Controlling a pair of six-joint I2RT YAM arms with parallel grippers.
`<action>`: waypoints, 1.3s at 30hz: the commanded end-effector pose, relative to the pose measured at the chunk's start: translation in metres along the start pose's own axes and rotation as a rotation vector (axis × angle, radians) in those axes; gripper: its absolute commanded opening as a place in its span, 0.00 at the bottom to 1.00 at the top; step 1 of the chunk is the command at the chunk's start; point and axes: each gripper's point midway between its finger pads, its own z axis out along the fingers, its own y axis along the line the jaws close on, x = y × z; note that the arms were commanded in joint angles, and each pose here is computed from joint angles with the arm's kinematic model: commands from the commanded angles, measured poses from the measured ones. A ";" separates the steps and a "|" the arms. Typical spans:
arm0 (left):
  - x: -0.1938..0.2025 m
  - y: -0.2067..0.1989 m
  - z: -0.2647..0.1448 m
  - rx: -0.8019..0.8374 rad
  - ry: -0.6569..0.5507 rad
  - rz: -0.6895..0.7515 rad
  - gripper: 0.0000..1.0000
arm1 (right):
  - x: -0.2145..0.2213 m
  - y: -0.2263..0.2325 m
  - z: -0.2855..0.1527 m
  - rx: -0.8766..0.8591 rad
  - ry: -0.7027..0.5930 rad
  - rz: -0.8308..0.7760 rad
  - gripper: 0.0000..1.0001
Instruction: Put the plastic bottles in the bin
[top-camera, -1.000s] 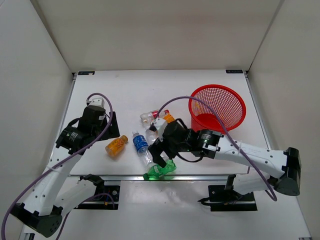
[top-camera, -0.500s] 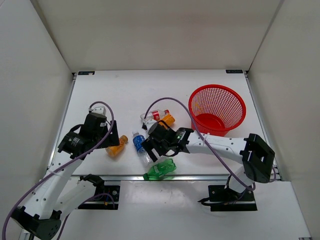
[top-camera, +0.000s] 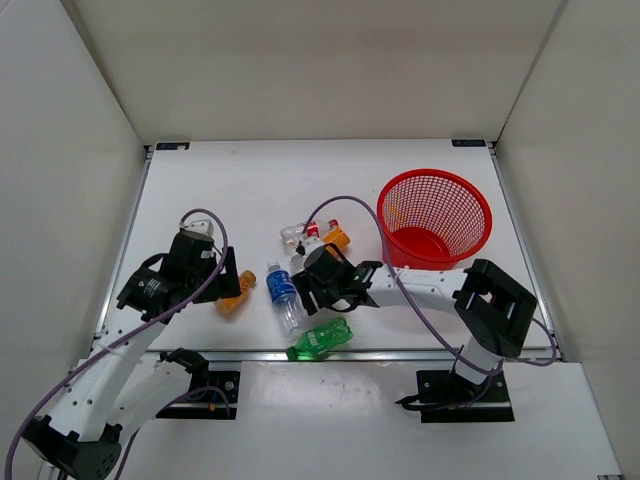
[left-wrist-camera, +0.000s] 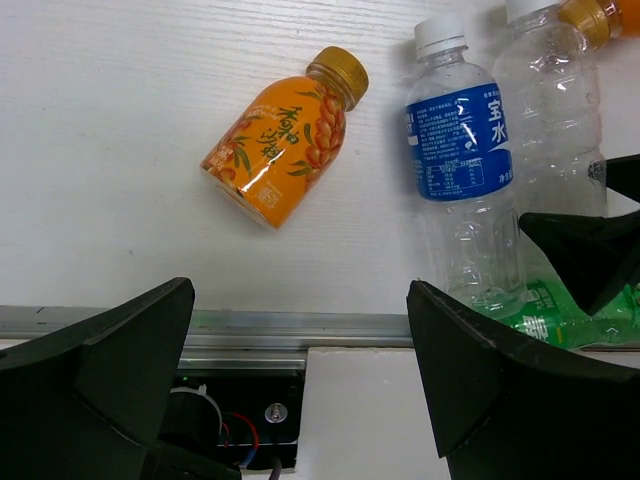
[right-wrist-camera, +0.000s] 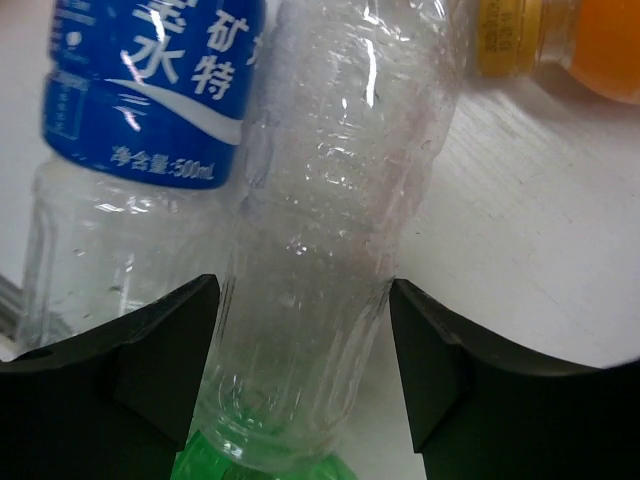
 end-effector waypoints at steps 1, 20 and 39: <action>0.002 0.001 -0.006 0.007 0.000 -0.016 0.99 | -0.007 -0.009 0.013 0.044 -0.069 0.059 0.65; 0.011 -0.028 0.010 0.084 0.069 0.005 0.99 | -0.150 -0.007 -0.173 -0.088 -0.488 0.004 0.12; 0.031 -0.144 0.085 0.183 0.162 0.024 0.98 | -0.115 -0.246 -0.236 0.439 -0.523 0.278 0.87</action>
